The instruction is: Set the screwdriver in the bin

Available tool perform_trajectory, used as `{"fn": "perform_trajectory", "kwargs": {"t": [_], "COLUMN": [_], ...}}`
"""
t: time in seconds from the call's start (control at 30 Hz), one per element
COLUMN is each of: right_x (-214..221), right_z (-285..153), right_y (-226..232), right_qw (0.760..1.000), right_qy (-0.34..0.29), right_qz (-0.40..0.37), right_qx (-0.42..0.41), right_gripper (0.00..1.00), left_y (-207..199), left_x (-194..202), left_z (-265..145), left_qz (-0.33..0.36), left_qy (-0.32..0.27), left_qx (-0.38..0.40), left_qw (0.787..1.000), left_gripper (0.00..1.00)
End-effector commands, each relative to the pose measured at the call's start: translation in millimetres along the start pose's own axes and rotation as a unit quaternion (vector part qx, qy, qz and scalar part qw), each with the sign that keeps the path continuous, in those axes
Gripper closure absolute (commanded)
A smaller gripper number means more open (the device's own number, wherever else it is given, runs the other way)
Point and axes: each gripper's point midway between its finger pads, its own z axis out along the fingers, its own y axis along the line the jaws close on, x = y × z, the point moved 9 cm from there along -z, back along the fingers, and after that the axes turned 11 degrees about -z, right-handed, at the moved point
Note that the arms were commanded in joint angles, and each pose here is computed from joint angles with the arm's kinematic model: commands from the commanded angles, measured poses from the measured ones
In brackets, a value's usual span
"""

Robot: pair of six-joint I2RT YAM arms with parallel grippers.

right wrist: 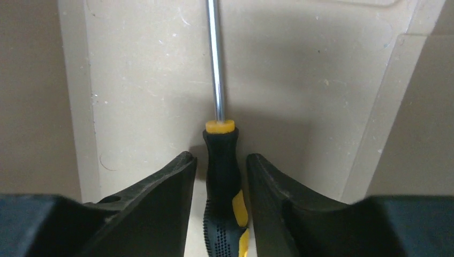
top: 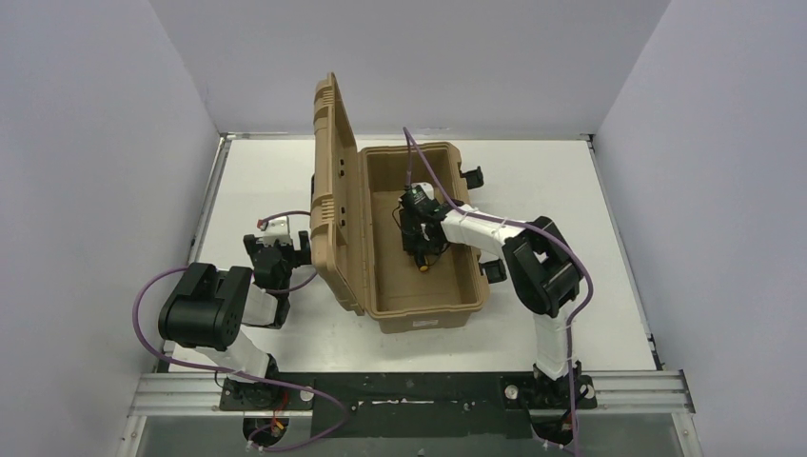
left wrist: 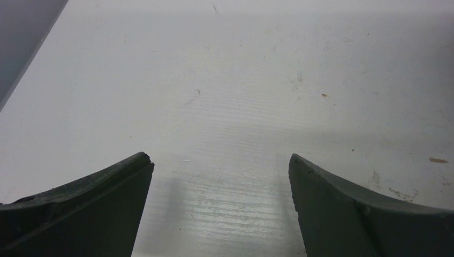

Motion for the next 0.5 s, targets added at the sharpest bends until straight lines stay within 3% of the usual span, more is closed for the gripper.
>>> {"fn": "perform_trajectory", "kwargs": {"t": [0.0,0.03,0.2,0.33,0.47], "right_x": [-4,-8,-30,-54,-72], "right_z": [-1,-6,-39,-86,-136], "right_y": [4,4,1,0,-3], "right_qw": [1.000,1.000,0.998,0.993,0.985], "right_qy": [-0.010,-0.016,-0.059,-0.113,-0.174], "right_qz": [0.012,0.014,0.010,-0.009,-0.020], "right_qx": [0.002,0.004,0.015,0.008,-0.008], "right_gripper": [0.48,0.40,0.26,0.01,0.00], "left_y": [-3,-4,-4,-4,-4], "left_x": [-19,-19,-19,-19,-19], "left_z": [9,9,9,9,9], "left_qz": [-0.012,-0.013,-0.013,-0.012,-0.013], "left_qy": [-0.044,-0.045,-0.044,-0.044,-0.044], "left_qx": [0.003,0.004,0.004,0.005,0.004], "left_qw": [0.999,0.999,0.999,0.999,0.999], "left_gripper": [0.03,0.03,0.03,0.03,0.03]}}
